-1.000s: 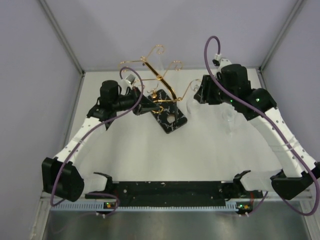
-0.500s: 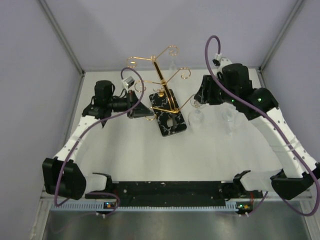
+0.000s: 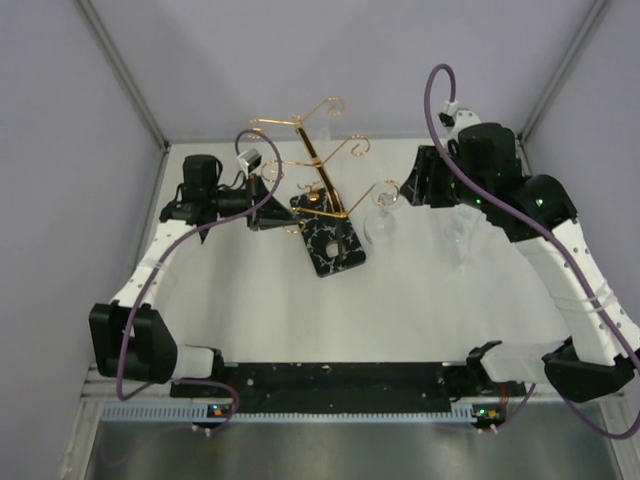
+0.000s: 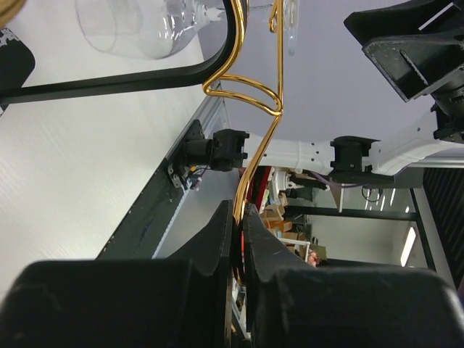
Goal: Take the wine glass off the wine glass rack
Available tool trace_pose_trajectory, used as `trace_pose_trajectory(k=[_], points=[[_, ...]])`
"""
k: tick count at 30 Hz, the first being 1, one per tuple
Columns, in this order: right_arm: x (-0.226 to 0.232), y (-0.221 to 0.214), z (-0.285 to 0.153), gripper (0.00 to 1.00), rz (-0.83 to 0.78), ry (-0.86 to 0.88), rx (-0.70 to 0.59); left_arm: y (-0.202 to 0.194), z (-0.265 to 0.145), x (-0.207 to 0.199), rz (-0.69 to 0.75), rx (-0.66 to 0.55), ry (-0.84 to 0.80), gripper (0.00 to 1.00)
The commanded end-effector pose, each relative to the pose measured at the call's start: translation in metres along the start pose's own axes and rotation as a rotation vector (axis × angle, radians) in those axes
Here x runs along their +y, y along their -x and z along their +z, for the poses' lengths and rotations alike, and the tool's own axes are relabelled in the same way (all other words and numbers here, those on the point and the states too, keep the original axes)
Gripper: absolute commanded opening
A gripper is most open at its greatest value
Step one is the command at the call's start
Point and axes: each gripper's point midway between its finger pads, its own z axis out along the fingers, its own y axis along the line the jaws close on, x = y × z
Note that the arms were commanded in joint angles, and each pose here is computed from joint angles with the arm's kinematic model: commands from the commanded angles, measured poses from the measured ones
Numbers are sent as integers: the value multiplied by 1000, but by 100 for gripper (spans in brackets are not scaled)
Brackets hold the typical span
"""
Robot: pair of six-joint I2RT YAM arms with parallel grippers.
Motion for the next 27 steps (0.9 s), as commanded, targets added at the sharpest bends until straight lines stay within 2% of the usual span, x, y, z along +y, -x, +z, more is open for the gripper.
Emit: trace_pose_trajectory(k=[1, 4, 7, 11, 15, 20, 27], points=[[0, 6, -12, 50, -14, -8, -27, 15, -9, -50, 424, -6, -140, 0], [-2, 5, -6, 50, -8, -21, -19, 16, -8, -45, 409, -13, -130, 0], [-2, 7, -2, 50, -4, -30, -21, 16, -7, -43, 399, -19, -127, 15], [-7, 5, 6, 52, 25, -34, -5, 13, -8, -43, 405, -32, -127, 45], [-10, -2, 16, 52, 82, -3, 12, 7, -10, -44, 421, -37, -127, 67], [-10, -10, 28, 53, 175, 64, 37, 2, -12, -49, 430, -44, -137, 77], [-11, -12, 42, 53, 294, 134, 38, -4, -16, -58, 473, -65, -139, 78]])
